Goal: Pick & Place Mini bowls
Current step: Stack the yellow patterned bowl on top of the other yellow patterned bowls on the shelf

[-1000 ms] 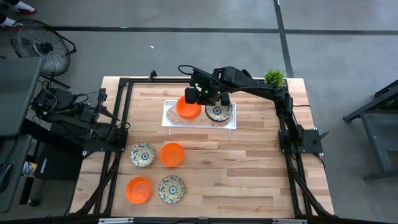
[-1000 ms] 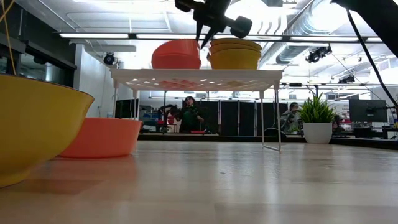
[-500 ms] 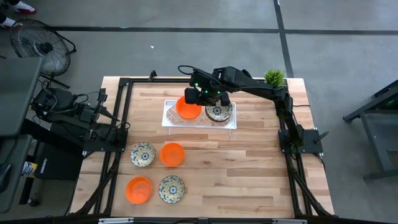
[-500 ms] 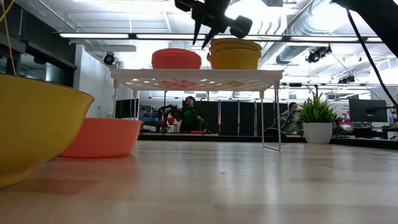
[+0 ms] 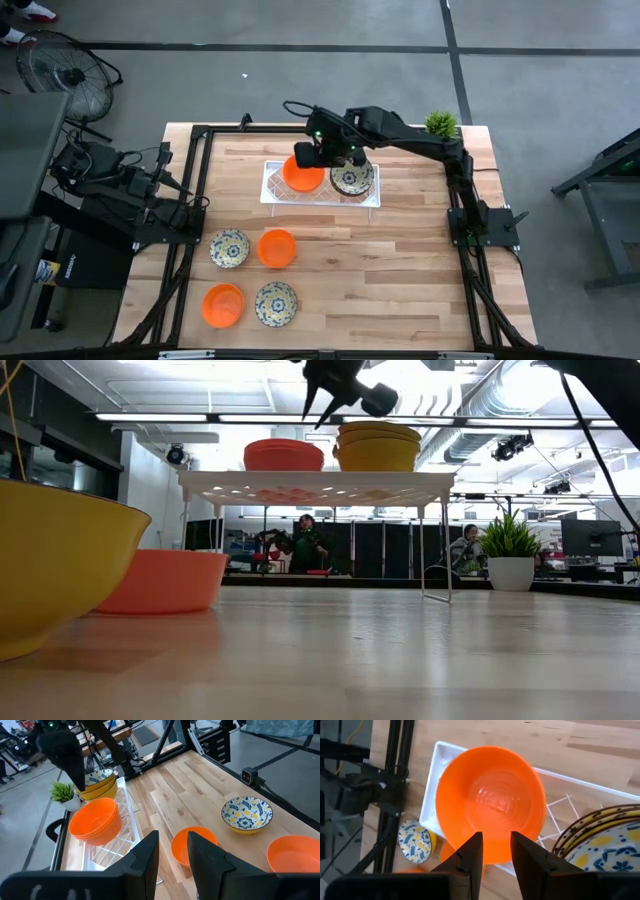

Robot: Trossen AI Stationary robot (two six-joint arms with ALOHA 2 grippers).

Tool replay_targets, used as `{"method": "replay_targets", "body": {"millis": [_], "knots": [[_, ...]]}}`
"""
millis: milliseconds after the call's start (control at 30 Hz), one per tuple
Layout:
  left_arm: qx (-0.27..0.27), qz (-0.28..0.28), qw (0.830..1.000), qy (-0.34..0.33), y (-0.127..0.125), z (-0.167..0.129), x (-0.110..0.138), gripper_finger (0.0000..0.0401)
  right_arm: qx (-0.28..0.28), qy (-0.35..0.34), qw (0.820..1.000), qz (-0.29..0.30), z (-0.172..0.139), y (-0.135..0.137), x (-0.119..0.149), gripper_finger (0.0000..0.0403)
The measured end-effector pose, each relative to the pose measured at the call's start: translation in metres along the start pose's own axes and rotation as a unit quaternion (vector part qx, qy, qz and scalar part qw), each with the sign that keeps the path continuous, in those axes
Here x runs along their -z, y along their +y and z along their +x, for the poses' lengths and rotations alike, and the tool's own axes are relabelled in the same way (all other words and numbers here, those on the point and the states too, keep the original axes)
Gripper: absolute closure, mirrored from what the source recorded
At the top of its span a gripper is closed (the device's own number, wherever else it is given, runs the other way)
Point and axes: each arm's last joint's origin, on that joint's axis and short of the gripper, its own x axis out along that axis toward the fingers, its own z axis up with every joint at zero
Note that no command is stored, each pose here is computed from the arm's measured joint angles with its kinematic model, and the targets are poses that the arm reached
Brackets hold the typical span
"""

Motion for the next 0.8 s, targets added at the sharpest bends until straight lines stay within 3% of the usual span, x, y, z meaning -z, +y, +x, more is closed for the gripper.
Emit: {"method": "replay_targets", "body": {"millis": [400,800], "knots": [[0.002,-0.011,1.000,0.007,0.000,0.000,0.001,0.0302,-0.052,-0.005,0.996,-0.075,-0.019,0.018,0.031,0.0314],[0.001,-0.011,1.000,0.007,0.000,0.000,0.001,0.0302,-0.079,0.008,0.990,-0.117,-0.026,0.043,0.111,0.0314]]}}
